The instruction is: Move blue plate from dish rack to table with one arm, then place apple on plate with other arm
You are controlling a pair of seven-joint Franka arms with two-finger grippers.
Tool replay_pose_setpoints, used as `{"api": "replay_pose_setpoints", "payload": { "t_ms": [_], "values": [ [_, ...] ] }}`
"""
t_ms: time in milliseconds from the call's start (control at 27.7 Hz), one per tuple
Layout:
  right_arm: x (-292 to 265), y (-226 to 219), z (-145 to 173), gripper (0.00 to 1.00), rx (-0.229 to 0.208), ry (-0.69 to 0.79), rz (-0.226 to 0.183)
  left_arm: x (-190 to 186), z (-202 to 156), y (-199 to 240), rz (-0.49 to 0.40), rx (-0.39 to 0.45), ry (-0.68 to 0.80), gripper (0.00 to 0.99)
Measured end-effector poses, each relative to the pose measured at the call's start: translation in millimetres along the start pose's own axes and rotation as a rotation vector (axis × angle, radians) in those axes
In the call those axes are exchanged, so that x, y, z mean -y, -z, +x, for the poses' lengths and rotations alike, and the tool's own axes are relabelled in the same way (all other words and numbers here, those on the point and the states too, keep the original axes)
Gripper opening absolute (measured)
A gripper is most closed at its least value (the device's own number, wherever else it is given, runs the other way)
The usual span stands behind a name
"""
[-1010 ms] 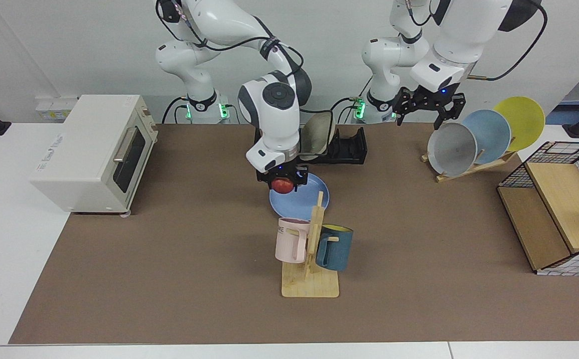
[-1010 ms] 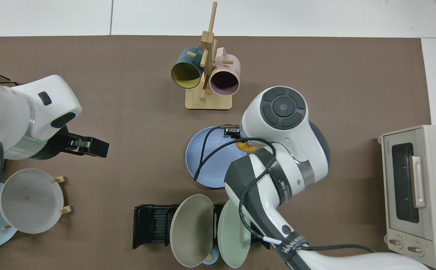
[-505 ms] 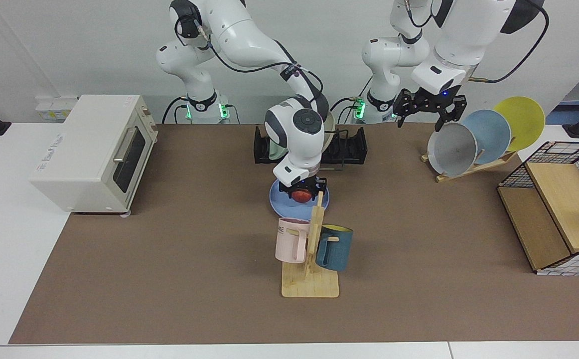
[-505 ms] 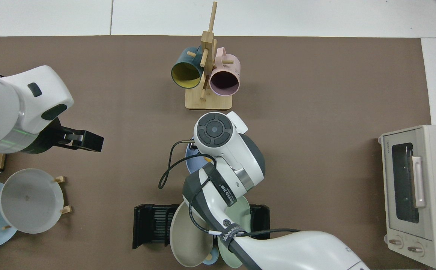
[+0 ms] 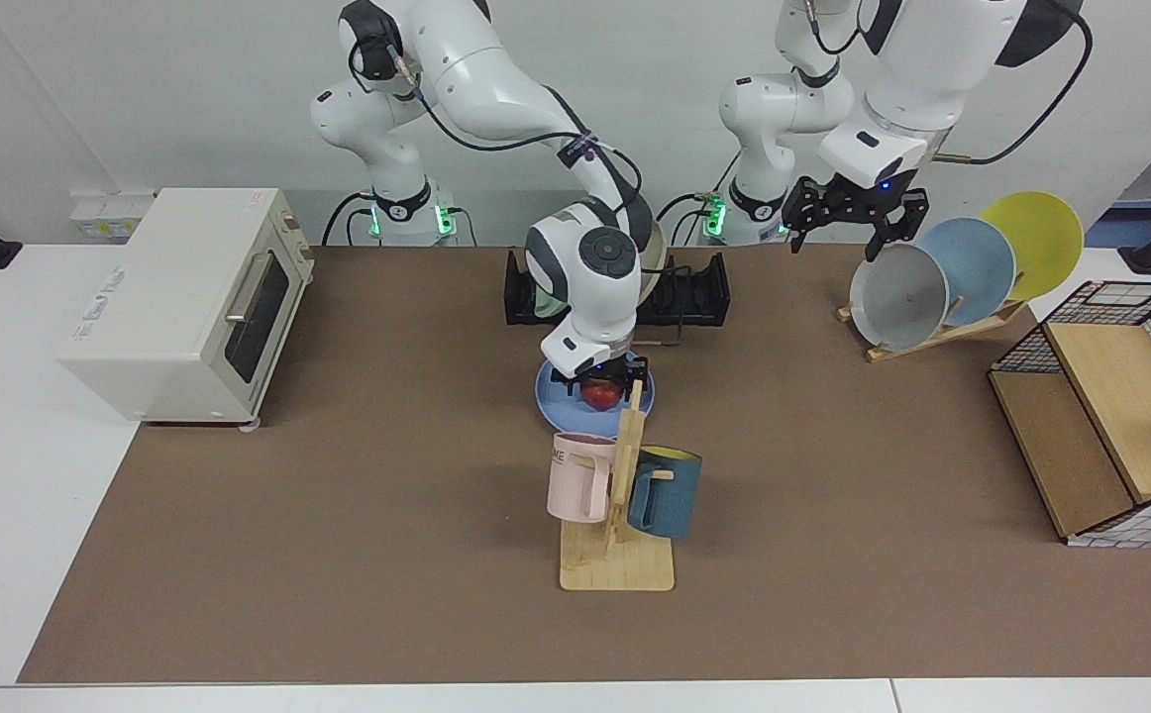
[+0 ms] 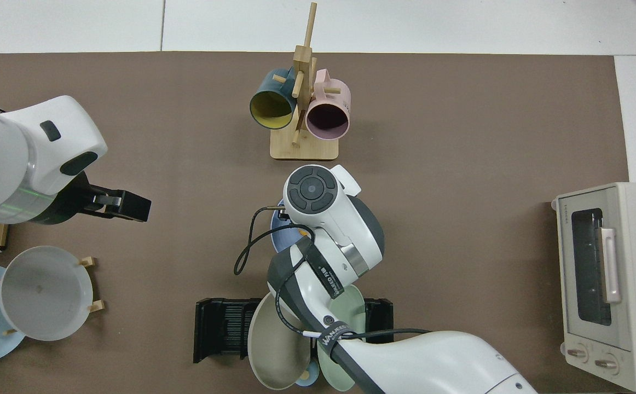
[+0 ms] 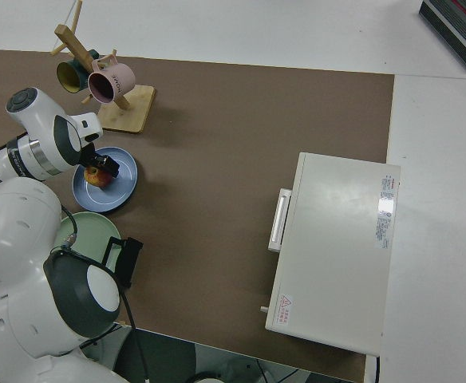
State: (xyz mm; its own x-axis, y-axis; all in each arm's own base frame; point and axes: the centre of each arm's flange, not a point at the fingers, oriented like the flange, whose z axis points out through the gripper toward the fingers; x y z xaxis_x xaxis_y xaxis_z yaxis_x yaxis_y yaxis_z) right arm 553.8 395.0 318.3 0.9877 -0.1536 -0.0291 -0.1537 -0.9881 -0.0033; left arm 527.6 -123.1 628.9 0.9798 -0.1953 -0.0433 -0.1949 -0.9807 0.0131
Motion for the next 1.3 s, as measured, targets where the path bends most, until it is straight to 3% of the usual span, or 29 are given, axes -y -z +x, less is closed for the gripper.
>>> {"api": "replay_pose_setpoints", "payload": {
  "t_ms": [252,613,974,1298],
  "values": [
    [-25,58,11,1.00,-0.007,-0.037,0.017,5,0,0,0.000,0.000,0.010,0.991],
    [-123,136,69,1.00,-0.091,0.055,0.076,18,0,0,-0.002,0.000,0.036,0.991],
    [-251,168,124,1.00,-0.158,0.232,0.042,40,0,1,-0.003,-0.001,0.076,0.991],
    [-337,203,129,1.00,-0.155,0.269,0.021,52,-1,1,-0.004,-0.001,0.097,0.991]
  ]
}}
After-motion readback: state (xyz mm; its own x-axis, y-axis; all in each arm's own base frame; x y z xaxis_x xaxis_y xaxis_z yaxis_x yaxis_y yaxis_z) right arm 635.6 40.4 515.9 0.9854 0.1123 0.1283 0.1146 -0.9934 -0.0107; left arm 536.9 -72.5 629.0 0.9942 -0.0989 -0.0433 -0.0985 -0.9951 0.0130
